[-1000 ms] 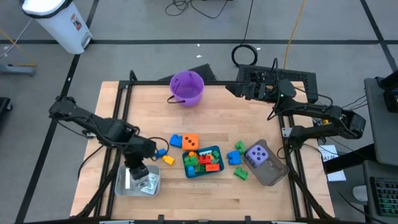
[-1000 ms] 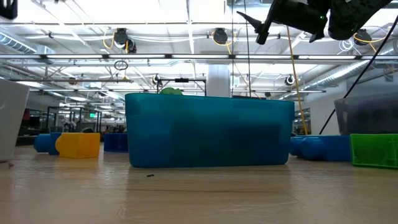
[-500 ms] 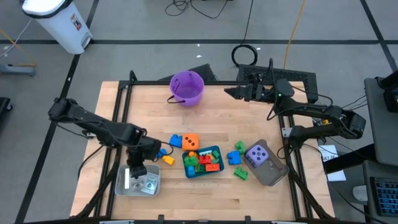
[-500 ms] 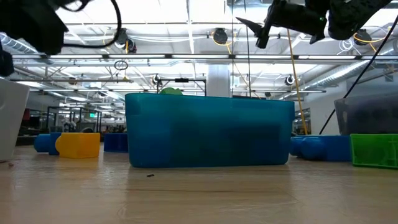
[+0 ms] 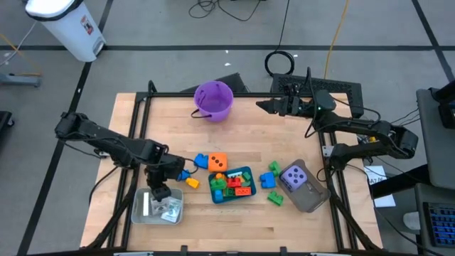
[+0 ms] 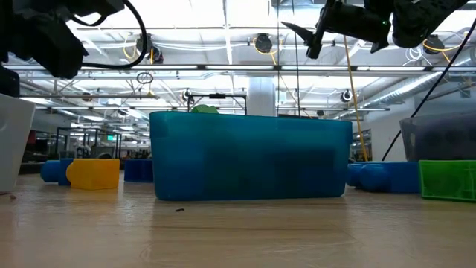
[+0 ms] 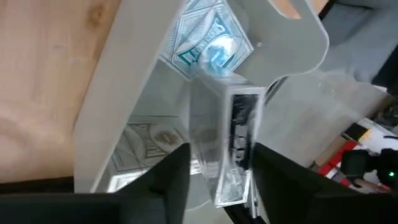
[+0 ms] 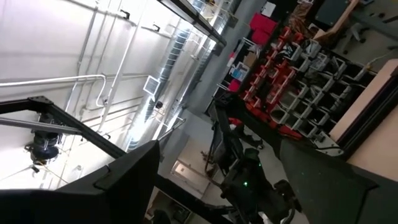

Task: Pick & Place Toys
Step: Put the black deck of cards into the gray bin, then put the blue game piece into the blue bin

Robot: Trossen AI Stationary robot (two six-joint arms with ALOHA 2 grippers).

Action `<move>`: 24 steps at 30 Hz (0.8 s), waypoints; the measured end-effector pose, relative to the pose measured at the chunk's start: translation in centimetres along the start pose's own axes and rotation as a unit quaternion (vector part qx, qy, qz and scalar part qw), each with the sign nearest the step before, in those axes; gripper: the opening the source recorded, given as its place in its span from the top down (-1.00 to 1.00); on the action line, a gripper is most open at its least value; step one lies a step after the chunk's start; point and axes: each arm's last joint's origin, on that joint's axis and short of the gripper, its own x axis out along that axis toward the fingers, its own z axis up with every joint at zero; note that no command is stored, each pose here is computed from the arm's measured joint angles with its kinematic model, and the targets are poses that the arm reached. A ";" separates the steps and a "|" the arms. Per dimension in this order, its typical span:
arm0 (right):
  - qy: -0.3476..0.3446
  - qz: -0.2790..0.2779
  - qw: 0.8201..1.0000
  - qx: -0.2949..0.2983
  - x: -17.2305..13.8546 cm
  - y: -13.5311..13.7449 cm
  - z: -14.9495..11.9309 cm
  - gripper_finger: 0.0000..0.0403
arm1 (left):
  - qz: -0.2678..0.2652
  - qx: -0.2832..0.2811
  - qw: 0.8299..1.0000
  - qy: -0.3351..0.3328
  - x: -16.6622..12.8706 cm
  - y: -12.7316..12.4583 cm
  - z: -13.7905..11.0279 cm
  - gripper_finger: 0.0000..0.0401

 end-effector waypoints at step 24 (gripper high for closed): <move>0.000 0.000 1.000 -0.016 0.0 0.0 0.0 -0.61 | -0.106 -0.072 0.989 -0.070 -5.5 -1.9 -0.5 -0.16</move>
